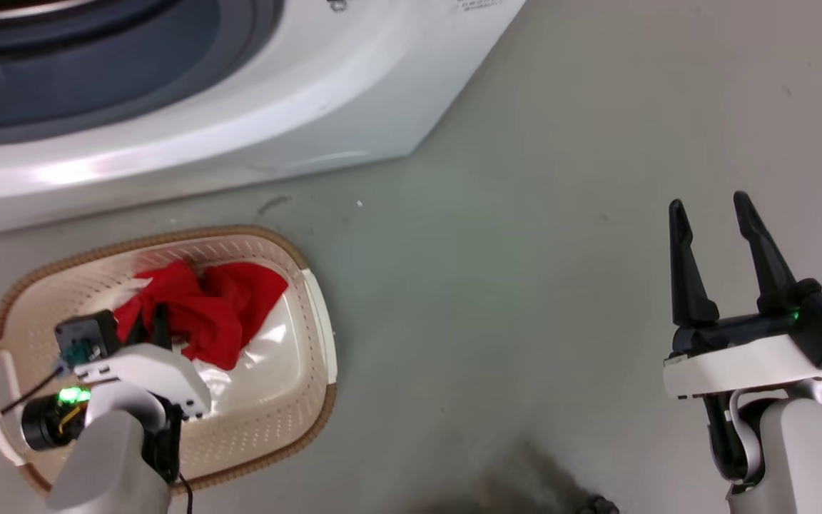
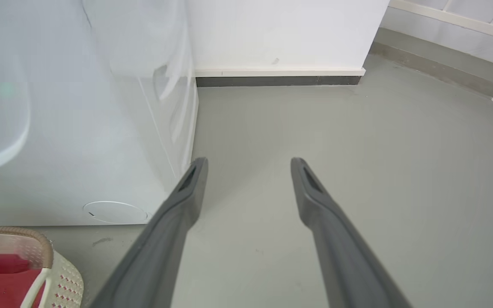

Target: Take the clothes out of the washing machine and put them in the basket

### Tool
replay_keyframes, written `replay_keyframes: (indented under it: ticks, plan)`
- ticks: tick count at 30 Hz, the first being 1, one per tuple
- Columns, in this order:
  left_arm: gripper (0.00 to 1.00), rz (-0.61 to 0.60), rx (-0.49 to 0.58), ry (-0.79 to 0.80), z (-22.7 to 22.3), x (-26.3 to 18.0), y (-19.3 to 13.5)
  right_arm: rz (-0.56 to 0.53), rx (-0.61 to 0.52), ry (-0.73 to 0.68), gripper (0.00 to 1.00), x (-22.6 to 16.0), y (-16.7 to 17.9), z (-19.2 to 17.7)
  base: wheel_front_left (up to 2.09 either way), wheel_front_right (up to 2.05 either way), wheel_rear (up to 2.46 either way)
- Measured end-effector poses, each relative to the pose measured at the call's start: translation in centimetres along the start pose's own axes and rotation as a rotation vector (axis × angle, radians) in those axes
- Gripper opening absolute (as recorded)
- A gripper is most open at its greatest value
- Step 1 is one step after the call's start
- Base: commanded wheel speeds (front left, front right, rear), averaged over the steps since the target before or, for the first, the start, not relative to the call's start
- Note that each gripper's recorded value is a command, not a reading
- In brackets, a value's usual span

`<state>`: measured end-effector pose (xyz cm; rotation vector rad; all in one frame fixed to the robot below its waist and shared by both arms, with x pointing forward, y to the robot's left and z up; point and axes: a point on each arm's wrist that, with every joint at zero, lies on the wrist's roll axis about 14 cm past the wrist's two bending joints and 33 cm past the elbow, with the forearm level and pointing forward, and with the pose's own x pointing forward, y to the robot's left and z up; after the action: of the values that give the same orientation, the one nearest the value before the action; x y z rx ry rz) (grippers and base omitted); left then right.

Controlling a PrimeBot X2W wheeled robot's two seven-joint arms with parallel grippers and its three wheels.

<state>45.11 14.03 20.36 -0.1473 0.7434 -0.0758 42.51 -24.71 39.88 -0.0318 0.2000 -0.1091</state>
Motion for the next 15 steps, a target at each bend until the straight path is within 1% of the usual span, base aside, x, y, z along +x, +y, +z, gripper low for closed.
replay_keyframes:
  ticks: [2,3,4,6,7,8,9,10,15]
  plan:
    - [0.00,0.006,-0.001,0.033,-1.0,1.3,0.2,-0.006,-0.010,0.024,1.00,0.4,-0.2,-1.0,0.00,0.00,0.00]
    - [0.00,0.012,-0.008,0.081,-2.6,2.1,0.2,-0.012,-0.018,0.046,1.00,0.7,-0.5,-1.9,0.00,0.00,0.00]
    - [0.00,0.012,-0.008,0.081,-2.6,2.1,0.2,-0.012,-0.018,0.046,1.00,0.7,-0.5,-1.9,0.00,0.00,0.00]
    - [0.00,0.021,-0.018,0.137,-4.5,2.6,0.4,-0.014,-0.023,0.065,1.00,1.1,-0.6,-2.8,0.00,0.00,0.00]
    - [0.27,0.028,-0.018,0.159,-5.2,2.9,0.7,-0.014,-0.024,0.074,1.00,1.2,-0.6,-3.2,0.00,0.00,0.00]
    - [0.47,0.035,-0.021,0.179,-5.8,3.1,0.9,-0.014,-0.026,0.079,1.00,1.3,-0.6,-3.4,0.00,0.00,0.00]
    - [0.83,0.045,-0.031,0.192,-6.2,3.4,1.2,-0.016,-0.020,0.081,1.00,1.5,-0.6,-3.6,0.00,0.00,0.00]
    - [1.00,0.052,-0.041,0.205,-6.6,3.5,1.2,-0.017,-0.018,0.083,1.00,1.5,-0.7,-3.7,0.00,0.00,0.00]
    - [1.00,0.055,-0.046,0.254,-7.6,3.4,1.2,-0.010,-0.013,0.070,1.00,1.8,-0.4,-3.3,0.00,0.00,0.00]
